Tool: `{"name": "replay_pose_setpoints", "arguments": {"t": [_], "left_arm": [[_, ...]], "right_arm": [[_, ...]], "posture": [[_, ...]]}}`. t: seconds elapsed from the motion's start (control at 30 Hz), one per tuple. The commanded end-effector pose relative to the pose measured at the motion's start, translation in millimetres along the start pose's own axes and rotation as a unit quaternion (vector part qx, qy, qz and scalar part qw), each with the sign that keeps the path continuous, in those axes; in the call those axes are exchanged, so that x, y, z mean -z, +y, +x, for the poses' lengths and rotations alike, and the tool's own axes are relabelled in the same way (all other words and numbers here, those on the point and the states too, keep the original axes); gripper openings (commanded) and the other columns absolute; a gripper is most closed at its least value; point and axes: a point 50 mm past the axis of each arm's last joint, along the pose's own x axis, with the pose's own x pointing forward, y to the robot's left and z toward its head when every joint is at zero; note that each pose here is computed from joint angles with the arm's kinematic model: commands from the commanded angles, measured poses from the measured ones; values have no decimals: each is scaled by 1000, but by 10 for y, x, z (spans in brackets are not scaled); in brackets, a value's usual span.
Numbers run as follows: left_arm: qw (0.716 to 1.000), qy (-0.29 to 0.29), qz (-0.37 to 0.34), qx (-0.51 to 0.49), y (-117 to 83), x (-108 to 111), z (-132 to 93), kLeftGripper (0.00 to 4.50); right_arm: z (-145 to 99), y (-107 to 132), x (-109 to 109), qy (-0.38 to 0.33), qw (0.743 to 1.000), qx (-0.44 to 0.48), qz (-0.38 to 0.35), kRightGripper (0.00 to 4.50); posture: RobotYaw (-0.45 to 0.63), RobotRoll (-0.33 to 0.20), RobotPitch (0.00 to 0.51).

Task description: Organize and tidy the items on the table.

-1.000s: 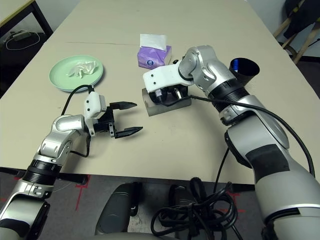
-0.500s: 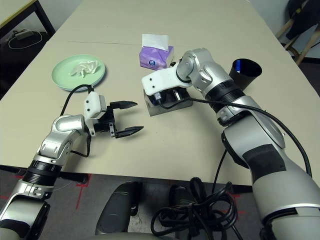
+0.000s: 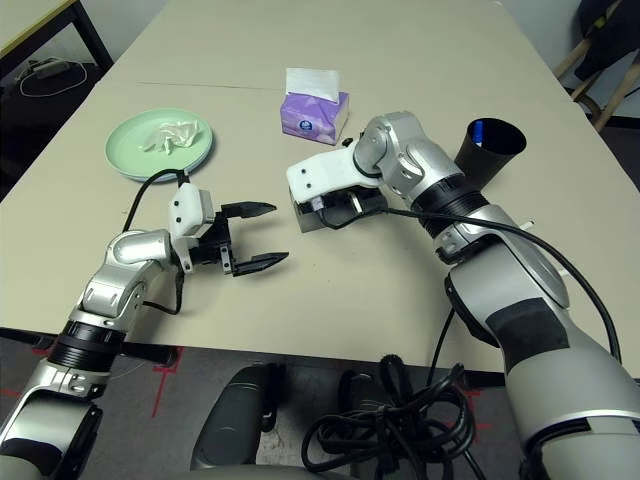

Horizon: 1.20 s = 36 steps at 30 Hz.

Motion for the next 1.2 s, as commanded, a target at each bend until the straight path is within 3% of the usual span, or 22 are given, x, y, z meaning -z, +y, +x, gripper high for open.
{"name": "replay_pose_setpoints", "arguments": {"t": [0.03,0.37,0.6,0.83,0.97,1.07,1.2], "left_arm": [[1000,7,-5,12,-30,41,33,4500],[1000,9,-5,14,0,42,29,4500],[1000,12,-6,18,53,57,26,4500],[1000,12,-13,8,161,81,38,4500],[1000,13,-12,-10,238,102,31,4500],[1000,15,-6,-17,279,121,1,4500],[1000,16,-1,-21,317,135,-16,4500]], "right_arm": [[-13,24,25,2,1000,-2,2,695],[-74,-9,20,3,1000,12,13,4420],[-297,-42,56,-13,997,47,57,4486],[-501,133,131,-67,982,73,163,4486],[-487,378,183,-162,952,93,244,4486],[-415,591,299,-190,930,107,295,4486],[-302,837,396,-252,881,137,375,4486]], "posture": [[265,0,135],[239,0,125],[189,0,115],[137,0,115],[114,0,111],[104,0,112],[104,0,116]]}}
